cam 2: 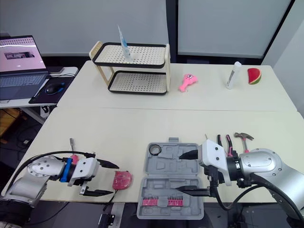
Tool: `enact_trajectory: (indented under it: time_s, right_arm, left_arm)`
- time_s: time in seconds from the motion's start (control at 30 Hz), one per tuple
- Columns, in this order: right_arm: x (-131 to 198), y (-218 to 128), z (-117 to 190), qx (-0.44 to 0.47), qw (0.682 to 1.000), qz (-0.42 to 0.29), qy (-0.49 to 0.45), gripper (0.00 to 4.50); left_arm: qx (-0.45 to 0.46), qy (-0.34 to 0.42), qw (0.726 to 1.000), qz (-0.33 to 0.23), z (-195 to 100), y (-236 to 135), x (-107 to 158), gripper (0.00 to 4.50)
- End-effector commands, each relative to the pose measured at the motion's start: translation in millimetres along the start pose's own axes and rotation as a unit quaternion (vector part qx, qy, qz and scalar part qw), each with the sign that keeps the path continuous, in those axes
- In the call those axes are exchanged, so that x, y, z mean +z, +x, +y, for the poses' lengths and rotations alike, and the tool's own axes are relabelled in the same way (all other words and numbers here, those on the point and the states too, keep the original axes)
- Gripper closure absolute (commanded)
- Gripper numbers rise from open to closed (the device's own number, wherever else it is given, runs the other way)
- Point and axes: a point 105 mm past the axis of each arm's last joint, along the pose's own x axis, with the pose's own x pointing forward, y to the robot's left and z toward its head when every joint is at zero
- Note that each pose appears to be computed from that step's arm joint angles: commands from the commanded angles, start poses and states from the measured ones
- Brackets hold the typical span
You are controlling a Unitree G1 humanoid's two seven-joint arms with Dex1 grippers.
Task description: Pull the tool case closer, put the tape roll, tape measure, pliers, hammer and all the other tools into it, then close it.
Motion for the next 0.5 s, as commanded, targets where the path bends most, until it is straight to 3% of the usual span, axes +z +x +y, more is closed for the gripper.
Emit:
enact_trajectory:
  time_s: [0.03,0.5]
  right_arm:
    - [9,1,4,0.006,1.0,-0.011,-0.018,0.0]
    - [10,0,2,0.002,1.0,-0.007,-0.017,0.0]
  left_arm:
    - [0.005,0.014,1.0,0.008,4,5,-3,0.04]
    - [0.001,0.021,1.0,0.018,4,22,-14,0.04]
